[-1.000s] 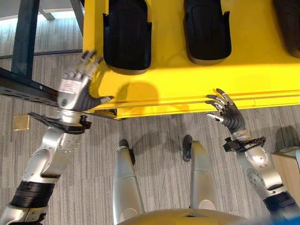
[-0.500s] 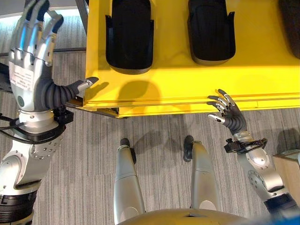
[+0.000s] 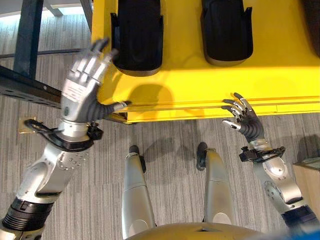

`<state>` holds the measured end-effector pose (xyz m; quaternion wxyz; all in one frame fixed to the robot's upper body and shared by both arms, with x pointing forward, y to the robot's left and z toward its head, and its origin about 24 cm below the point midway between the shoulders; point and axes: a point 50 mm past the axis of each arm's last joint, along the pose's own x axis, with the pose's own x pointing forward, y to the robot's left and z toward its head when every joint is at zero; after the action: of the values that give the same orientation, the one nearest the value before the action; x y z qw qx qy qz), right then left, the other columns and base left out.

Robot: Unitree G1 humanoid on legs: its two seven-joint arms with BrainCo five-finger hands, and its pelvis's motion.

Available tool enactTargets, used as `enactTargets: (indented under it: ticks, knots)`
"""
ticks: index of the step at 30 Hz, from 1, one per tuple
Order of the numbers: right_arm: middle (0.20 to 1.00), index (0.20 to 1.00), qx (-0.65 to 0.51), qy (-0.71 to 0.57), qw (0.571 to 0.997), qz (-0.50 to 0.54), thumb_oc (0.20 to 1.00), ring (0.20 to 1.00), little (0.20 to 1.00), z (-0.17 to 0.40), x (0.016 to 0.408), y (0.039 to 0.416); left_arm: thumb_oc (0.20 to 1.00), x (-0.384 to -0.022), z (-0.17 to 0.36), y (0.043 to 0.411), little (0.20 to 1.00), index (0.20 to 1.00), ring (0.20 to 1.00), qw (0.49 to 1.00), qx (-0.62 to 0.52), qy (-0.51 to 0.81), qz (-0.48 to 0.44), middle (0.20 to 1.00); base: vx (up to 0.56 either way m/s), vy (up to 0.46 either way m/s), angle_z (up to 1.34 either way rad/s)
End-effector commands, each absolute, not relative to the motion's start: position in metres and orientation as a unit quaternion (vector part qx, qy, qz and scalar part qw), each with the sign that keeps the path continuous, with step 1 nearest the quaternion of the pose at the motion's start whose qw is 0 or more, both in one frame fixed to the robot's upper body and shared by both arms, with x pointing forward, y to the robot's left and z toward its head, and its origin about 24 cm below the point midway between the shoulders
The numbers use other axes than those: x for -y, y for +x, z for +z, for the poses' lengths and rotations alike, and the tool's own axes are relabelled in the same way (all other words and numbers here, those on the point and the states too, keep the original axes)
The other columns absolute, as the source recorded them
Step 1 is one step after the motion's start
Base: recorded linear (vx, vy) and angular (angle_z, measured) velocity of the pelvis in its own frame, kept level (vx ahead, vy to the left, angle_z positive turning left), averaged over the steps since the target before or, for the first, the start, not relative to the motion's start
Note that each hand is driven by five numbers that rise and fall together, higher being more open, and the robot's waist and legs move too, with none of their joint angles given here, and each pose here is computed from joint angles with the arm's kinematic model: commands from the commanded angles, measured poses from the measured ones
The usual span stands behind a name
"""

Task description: Move parts from the plastic box to the shelf.

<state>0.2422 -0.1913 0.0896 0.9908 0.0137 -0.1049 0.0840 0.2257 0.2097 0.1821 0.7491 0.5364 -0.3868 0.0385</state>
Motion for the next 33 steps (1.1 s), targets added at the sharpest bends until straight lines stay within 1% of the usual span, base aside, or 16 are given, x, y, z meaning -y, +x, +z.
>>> enactTargets:
  ticks: [1,3,7,19,33]
  knots:
    - [1.0,1.0,0.156,0.007,0.983,0.096,1.0,1.0,1.0,0.11,0.187,0.243,1.0,-0.204,0.195,0.225,1.0,1.0,1.0,0.734,0.414,0.537,0.031,1.0,0.08,-0.005,0.01]
    - [1.0,1.0,0.157,0.006,0.983,0.096,1.0,1.0,1.0,0.111,0.187,0.243,1.0,-0.198,0.183,0.233,1.0,1.0,1.0,0.748,0.39,0.536,0.005,1.0,-0.05,0.008,0.02]
    - [1.0,1.0,0.156,0.011,0.983,0.098,1.0,1.0,1.0,0.111,0.186,0.243,1.0,-0.194,0.176,0.239,1.0,1.0,1.0,0.752,0.375,0.542,-0.013,1.0,-0.02,0.003,0.0]
    - [1.0,1.0,0.154,0.01,0.983,0.097,1.0,1.0,1.0,0.11,0.186,0.244,1.0,-0.197,0.166,0.24,1.0,1.0,1.0,0.763,0.351,0.543,-0.021,1.0,0.0,0.001,0.0]
    - [1.0,1.0,0.15,0.008,0.984,0.098,1.0,1.0,1.0,0.108,0.186,0.244,1.0,-0.2,0.156,0.238,1.0,1.0,1.0,0.764,0.328,0.555,-0.036,1.0,0.0,0.0,0.0]
